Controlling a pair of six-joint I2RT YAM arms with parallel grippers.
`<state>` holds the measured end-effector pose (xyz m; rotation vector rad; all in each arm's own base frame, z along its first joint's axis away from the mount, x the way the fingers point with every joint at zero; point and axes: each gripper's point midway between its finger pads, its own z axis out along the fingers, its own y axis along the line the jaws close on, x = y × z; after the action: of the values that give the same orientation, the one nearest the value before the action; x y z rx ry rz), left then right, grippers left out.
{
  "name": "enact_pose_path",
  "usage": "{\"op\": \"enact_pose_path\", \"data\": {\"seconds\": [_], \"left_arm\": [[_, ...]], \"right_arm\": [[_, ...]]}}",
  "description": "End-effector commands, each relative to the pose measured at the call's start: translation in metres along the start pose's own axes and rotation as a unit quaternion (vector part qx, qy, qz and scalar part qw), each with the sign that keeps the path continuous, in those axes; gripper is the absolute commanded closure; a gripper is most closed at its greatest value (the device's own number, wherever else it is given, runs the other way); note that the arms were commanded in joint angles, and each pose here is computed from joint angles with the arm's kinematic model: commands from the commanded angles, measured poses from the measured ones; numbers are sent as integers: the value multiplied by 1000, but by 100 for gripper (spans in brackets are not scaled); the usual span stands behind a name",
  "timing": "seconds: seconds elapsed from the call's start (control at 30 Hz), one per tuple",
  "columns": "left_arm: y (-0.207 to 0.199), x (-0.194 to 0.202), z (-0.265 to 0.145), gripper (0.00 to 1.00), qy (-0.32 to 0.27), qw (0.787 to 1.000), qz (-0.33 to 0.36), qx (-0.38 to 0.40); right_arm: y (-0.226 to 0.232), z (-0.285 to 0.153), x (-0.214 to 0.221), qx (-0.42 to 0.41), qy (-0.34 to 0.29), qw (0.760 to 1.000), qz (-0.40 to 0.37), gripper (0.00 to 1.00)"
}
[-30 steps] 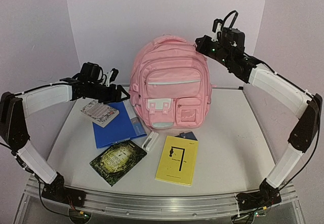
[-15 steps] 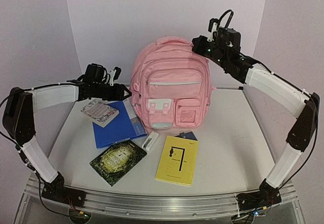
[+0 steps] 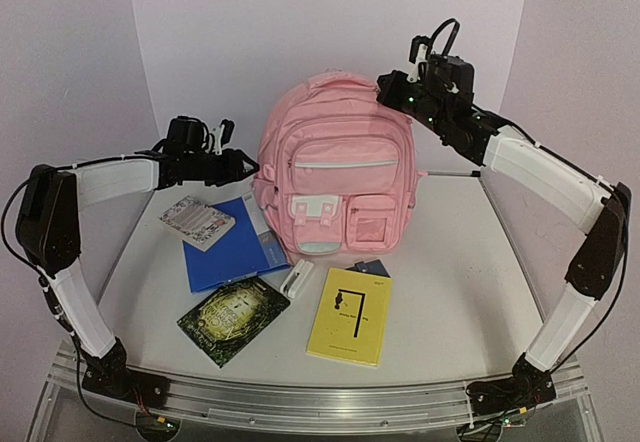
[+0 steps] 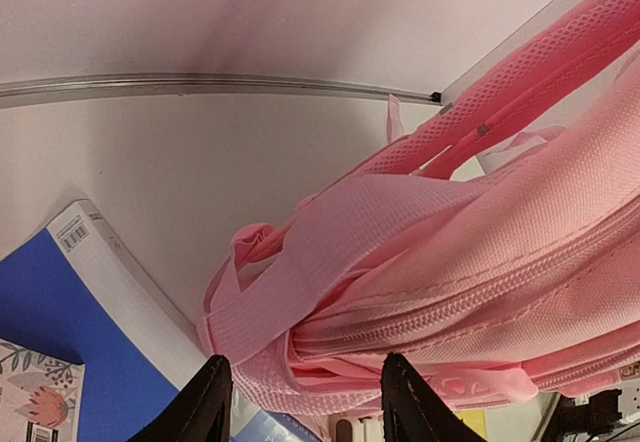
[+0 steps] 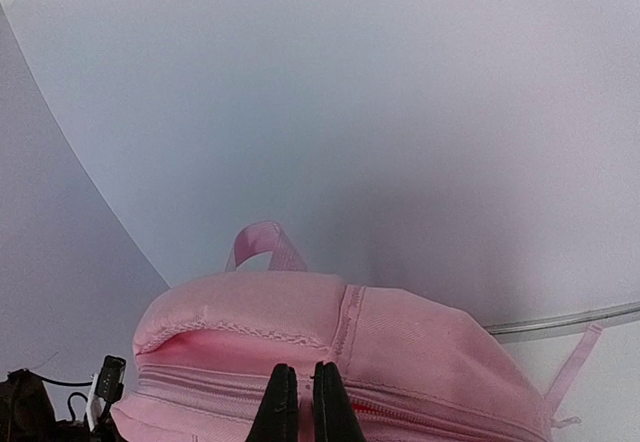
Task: Pack the student bag
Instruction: Unzip the student bag at the center of the board.
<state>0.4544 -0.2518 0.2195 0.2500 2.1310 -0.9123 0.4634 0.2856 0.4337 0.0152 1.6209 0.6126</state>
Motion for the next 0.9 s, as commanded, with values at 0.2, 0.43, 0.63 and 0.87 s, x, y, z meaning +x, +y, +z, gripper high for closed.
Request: {"op": "enact_pose_path", "data": {"seconds": [0.2,0.43,0.63,0.87], "left_arm": [[-12,-4,14,53,12,999,-7,52],[-6,-3,27,73,25,998,-14,49],[-14,-5,25,98,21,997,-13,68],[-46,-2,21,100,21,994,12,104]], "right_arm": [[26,-7,-29,-31,-43,999,2,100],[36,-4,-23,-30,-43,999,-3,100],[55,1,-17,-39,-46,998,-5,100],[79,6,-10,-47,-49,998,-7,100]]}}
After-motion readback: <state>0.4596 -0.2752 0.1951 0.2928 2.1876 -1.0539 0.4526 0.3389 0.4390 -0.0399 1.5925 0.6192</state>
